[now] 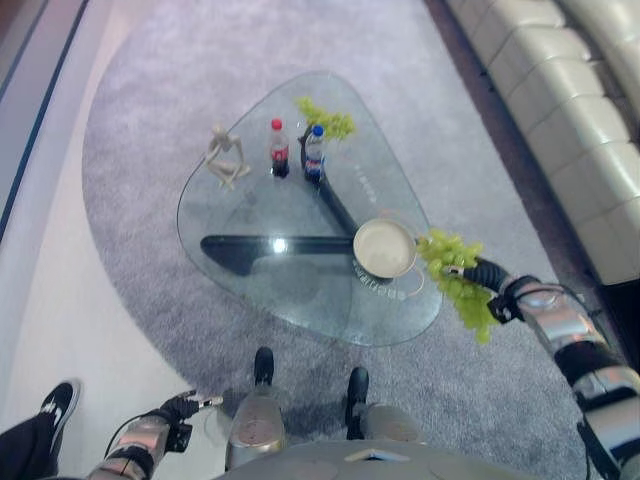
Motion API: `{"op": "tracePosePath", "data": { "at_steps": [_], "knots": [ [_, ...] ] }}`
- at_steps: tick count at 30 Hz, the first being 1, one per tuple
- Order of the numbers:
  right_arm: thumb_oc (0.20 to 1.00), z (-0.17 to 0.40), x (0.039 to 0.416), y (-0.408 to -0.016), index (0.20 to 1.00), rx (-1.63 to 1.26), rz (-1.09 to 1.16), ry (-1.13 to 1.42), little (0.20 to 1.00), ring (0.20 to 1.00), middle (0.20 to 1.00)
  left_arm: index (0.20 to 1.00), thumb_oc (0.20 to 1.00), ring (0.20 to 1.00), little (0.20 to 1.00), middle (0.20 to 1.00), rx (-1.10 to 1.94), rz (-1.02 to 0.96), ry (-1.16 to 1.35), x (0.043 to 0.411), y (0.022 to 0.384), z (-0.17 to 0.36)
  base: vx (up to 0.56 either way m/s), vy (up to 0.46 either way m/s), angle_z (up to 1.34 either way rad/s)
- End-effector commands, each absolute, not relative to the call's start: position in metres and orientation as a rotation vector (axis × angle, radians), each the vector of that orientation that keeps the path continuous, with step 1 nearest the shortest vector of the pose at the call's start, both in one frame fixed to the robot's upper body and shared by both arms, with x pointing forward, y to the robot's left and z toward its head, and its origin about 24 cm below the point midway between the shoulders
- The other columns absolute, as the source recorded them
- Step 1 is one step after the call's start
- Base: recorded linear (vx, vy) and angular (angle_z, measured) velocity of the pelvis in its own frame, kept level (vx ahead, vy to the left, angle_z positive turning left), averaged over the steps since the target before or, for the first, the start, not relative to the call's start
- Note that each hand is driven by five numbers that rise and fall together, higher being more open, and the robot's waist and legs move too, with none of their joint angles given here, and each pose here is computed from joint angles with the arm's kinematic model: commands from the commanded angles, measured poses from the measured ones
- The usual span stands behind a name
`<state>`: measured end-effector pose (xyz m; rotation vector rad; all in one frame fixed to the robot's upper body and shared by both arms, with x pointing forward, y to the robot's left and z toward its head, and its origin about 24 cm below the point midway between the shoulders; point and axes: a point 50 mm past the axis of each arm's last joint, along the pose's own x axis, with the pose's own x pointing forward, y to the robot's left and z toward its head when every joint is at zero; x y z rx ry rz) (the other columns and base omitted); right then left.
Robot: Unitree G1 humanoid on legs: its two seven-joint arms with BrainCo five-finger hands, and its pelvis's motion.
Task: Pick up fruits into the plate
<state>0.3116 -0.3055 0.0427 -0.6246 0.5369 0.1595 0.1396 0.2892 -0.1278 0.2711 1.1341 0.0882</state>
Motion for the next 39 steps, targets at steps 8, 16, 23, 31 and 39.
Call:
{"op": "tracePosePath", "data": {
  "at_steps": [8, 16, 23, 31, 39],
  "knots": [
    [0.2, 0.163, 0.362, -0.329, 0.2, -0.848, -0.144, 0.27, 0.2, 0.2, 0.2, 1.0, 1.0, 1.0, 1.0, 1.0, 0.381, -0.008, 0.878, 0.216, 0.276, -0.092, -0.13, 0.03, 0.08],
    [0.2, 0.203, 0.373, -0.331, 0.2, -0.893, -0.301, 0.238, 0.2, 0.2, 0.2, 1.0, 1.0, 1.0, 1.0, 1.0, 0.425, -0.113, 0.724, 0.253, 0.248, -0.069, -0.05, 0.043, 0.02],
    [0.2, 0.21, 0.377, -0.331, 0.2, -0.931, -0.362, 0.259, 0.2, 0.2, 0.2, 1.0, 1.0, 1.0, 1.0, 1.0, 0.41, -0.12, 0.709, 0.254, 0.243, -0.069, -0.03, 0.042, -0.01],
    [0.2, 0.218, 0.379, -0.333, 0.2, -0.984, -0.431, 0.268, 0.2, 0.2, 0.2, 1.0, 1.0, 1.0, 1.0, 1.0, 0.394, -0.134, 0.696, 0.254, 0.234, -0.071, -0.02, 0.029, -0.03],
    [0.2, 0.234, 0.386, -0.319, 0.2, -1.048, -0.482, 0.215, 0.2, 0.2, 0.2, 1.0, 1.0, 1.0, 1.0, 1.0, 0.374, -0.158, 0.675, 0.255, 0.223, -0.073, -0.01, 0.043, -0.01]
  ]
}}
